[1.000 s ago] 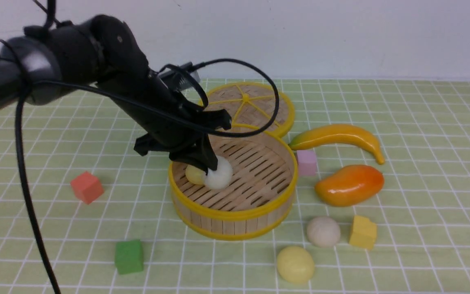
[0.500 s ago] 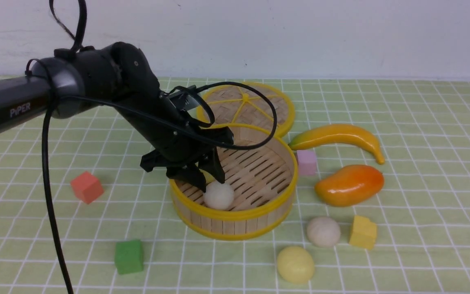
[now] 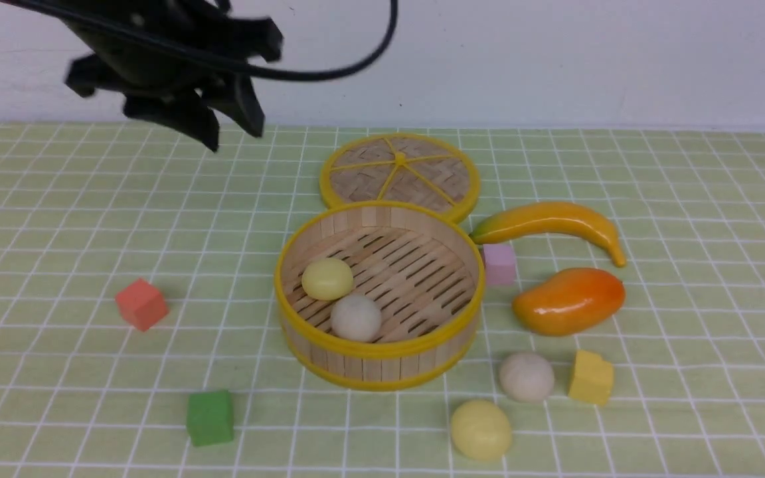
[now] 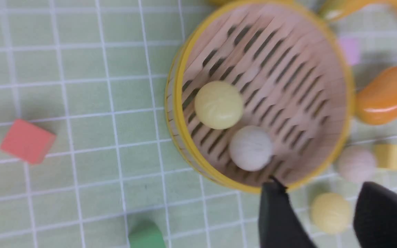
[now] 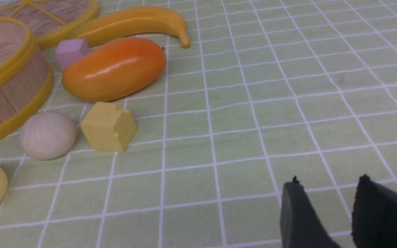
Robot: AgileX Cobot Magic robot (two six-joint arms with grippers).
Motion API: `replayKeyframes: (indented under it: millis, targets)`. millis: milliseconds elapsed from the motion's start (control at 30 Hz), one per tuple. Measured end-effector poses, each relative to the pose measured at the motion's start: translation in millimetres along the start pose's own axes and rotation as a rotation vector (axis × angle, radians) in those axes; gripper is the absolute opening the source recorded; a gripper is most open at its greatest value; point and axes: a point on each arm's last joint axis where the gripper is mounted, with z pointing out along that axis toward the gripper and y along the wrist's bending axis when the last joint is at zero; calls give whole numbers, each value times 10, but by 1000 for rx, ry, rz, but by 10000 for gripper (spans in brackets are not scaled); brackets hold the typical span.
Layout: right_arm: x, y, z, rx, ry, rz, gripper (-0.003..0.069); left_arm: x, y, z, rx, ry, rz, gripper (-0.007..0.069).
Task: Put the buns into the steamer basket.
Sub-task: Use the right arm to grab a steamed stuffed bun
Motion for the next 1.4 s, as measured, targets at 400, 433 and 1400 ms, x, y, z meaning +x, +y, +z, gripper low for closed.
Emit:
replayKeyframes:
  millis: [400, 433, 1400]
  targets:
    - [0, 0, 0, 0, 0, 0, 241, 1929, 365, -1221, -22, -179, 80, -13]
    - [0, 0, 0, 0, 0, 0, 241, 1942, 378, -1179, -27, -168, 76, -13]
    - [0, 0, 0, 0, 0, 0, 241, 2756, 698, -804, -16, -266, 43, -13]
